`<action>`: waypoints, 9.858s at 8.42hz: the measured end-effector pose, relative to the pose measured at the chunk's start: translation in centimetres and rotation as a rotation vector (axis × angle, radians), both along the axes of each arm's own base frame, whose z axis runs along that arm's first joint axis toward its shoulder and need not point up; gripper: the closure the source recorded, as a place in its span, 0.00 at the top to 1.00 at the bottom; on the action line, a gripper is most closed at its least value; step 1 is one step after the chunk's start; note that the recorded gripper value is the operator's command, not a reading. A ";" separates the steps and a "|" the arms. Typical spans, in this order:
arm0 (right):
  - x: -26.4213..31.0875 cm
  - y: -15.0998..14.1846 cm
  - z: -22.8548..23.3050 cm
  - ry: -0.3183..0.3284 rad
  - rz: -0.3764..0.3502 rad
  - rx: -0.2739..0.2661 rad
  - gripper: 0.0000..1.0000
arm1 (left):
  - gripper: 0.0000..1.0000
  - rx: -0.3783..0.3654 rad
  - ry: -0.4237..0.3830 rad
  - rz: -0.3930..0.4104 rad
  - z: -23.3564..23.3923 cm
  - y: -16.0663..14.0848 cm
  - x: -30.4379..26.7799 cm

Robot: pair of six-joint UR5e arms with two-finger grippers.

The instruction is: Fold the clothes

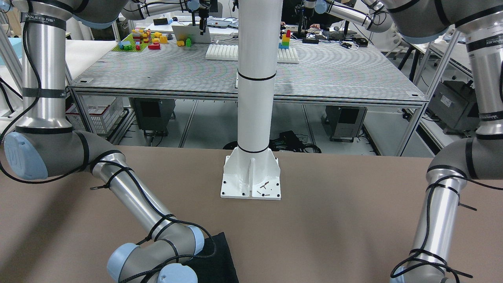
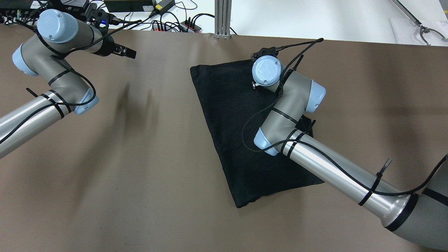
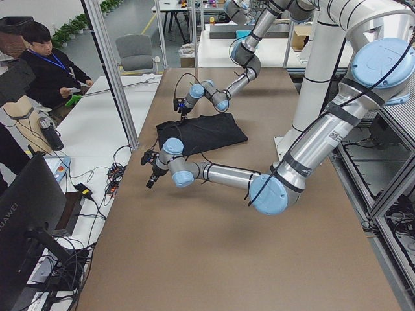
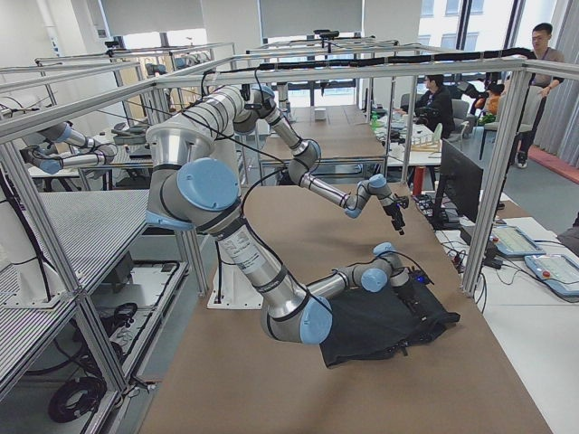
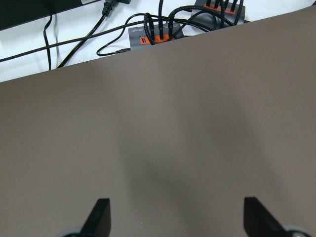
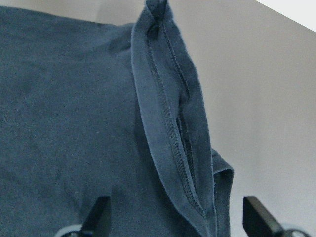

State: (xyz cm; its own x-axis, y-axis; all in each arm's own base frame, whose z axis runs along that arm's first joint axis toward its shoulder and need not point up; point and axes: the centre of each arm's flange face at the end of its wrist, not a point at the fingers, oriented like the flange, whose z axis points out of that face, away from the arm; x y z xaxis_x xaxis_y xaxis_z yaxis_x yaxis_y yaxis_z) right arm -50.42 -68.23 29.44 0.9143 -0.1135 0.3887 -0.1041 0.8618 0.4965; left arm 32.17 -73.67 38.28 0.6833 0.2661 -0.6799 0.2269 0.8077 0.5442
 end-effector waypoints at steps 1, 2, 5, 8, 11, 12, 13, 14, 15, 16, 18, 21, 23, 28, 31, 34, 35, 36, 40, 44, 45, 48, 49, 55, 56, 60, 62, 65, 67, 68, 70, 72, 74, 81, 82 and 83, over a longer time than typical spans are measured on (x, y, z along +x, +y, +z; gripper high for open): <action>-0.4 -0.2 0.5 0.005 0.002 -0.005 0.94 | 0.95 0.000 0.000 0.000 0.1 0.1 0.0; -0.6 -0.5 1.3 0.011 0.007 -0.005 0.94 | 0.95 -0.001 0.000 0.000 0.1 0.1 0.0; 0.2 -1.6 2.7 0.026 0.027 -0.008 0.94 | 0.95 -0.002 -0.001 0.001 0.2 0.1 0.0; 4.1 -4.4 4.1 0.045 0.080 -0.021 0.94 | 0.95 -0.002 -0.003 0.001 0.4 0.2 -0.1; 8.7 -6.1 8.8 0.049 0.132 -0.031 0.94 | 0.95 -0.007 -0.006 0.002 1.0 0.4 -0.2; 9.6 -6.3 9.4 0.042 0.141 -0.029 0.94 | 0.95 -0.010 -0.003 0.008 1.1 0.5 -0.2; 10.1 -6.4 9.2 0.026 0.142 -0.024 0.94 | 0.95 -0.014 0.012 0.020 0.8 0.7 -0.1; 10.2 -6.2 7.9 -0.010 0.130 -0.019 0.94 | 0.95 -0.029 0.040 0.026 0.2 1.0 0.0; 10.1 -5.7 6.0 -0.058 0.109 -0.010 0.94 | 0.95 -0.062 0.087 0.022 -0.7 1.3 0.1; 10.2 -5.0 4.0 -0.110 0.087 0.002 0.94 | 0.95 -0.111 0.150 0.012 -1.9 1.8 0.3; 11.3 -2.6 1.7 -0.202 0.054 0.022 0.94 | 0.95 -0.271 0.302 -0.005 -4.7 4.4 3.7; 12.3 -0.6 0.9 -0.268 0.023 0.047 0.94 | 0.94 -0.491 0.443 -0.001 -9.3 9.2 13.3; 12.4 -0.3 0.8 -0.288 0.025 0.056 0.94 | 0.94 -0.580 0.489 -0.060 -11.1 11.5 18.4; 12.4 0.0 1.5 -0.299 0.032 0.051 0.94 | 0.66 -0.624 0.525 -0.141 -12.2 14.2 23.3; 12.4 0.0 1.9 -0.297 0.031 0.047 0.94 | 0.62 -0.610 0.524 -0.146 -12.8 15.1 24.8; 12.4 0.1 2.0 -0.298 0.028 0.044 0.94 | 0.27 -0.598 0.515 -0.160 -13.1 15.6 26.4; 12.4 0.1 2.0 -0.298 0.028 0.044 0.94 | 0.09 -0.597 0.515 -0.162 -13.2 15.5 26.6; 12.4 0.1 2.0 -0.299 0.028 0.043 0.94 | 0.00 -0.596 0.515 -0.163 -13.3 15.5 26.7; 12.4 0.0 2.0 -0.298 0.028 0.043 0.94 | 0.00 -0.546 0.480 -0.168 -12.4 13.3 24.8; 12.3 0.1 2.0 -0.298 0.027 0.043 0.94 | 0.00 -0.441 0.337 -0.181 -7.3 5.6 17.8; 12.2 0.1 2.0 -0.298 0.026 0.043 0.94 | 0.08 -0.419 0.303 -0.182 -6.2 4.2 16.5; 12.1 0.2 2.0 -0.299 0.024 0.042 0.94 | 0.94 -0.326 0.231 -0.152 -5.2 2.3 14.1; 12.0 0.2 2.0 -0.300 0.022 0.044 0.94 | 0.94 -0.305 0.241 -0.145 -5.8 2.3 13.5; 11.6 4.9 0.1 -0.529 0.161 -0.036 0.94 | 0.95 -0.375 0.468 -0.112 -6.8 11.1 6.9; 11.4 7.2 -0.9 -0.617 0.209 -0.082 0.93 | 0.94 -0.414 0.499 -0.112 -5.8 14.6 7.0; 8.3 12.3 -3.2 -0.861 0.364 -0.281 0.93 | 0.94 -0.586 0.602 -0.144 -4.3 27.6 12.1; 7.9 13.0 -3.4 -0.926 0.396 -0.308 0.93 | 0.94 -0.629 0.600 -0.176 -3.4 30.9 15.8; 7.8 13.2 -3.2 -0.936 0.402 -0.314 0.93 | 0.94 -0.657 0.579 -0.174 -2.3 31.8 16.9; 7.6 13.4 -3.0 -0.932 0.401 -0.316 0.93 | 0.94 -0.677 0.574 -0.144 -2.2 32.0 16.8; 7.6 13.4 -2.9 -0.932 0.401 -0.316 0.93 | 0.94 -0.681 0.572 -0.133 -2.2 32.1 16.7; 7.6 13.5 -2.8 -0.930 0.401 -0.317 0.93 | 0.94 -0.691 0.581 -0.103 -2.7 32.5 15.4; 7.5 13.5 -2.8 -0.930 0.400 -0.317 0.93 | 0.94 -0.706 0.582 -0.087 -2.6 32.2 13.9; 7.2 13.7 -2.7 -0.927 0.398 -0.320 0.93 | 0.94 -0.723 0.546 -0.093 -0.3 32.7 13.6; 6.6 14.2 -2.4 -0.921 0.403 -0.308 0.93 | 0.93 -0.712 0.567 -0.116 -1.7 31.6 15.4; 6.6 14.2 -2.4 -0.921 0.403 -0.308 0.93 | 0.92 -0.699 0.571 -0.137 -1.6 31.4 15.4; 6.6 14.2 -2.4 -0.921 0.403 -0.308 0.93 | 0.93 -0.690 0.571 -0.152 -1.5 31.3 15.5</action>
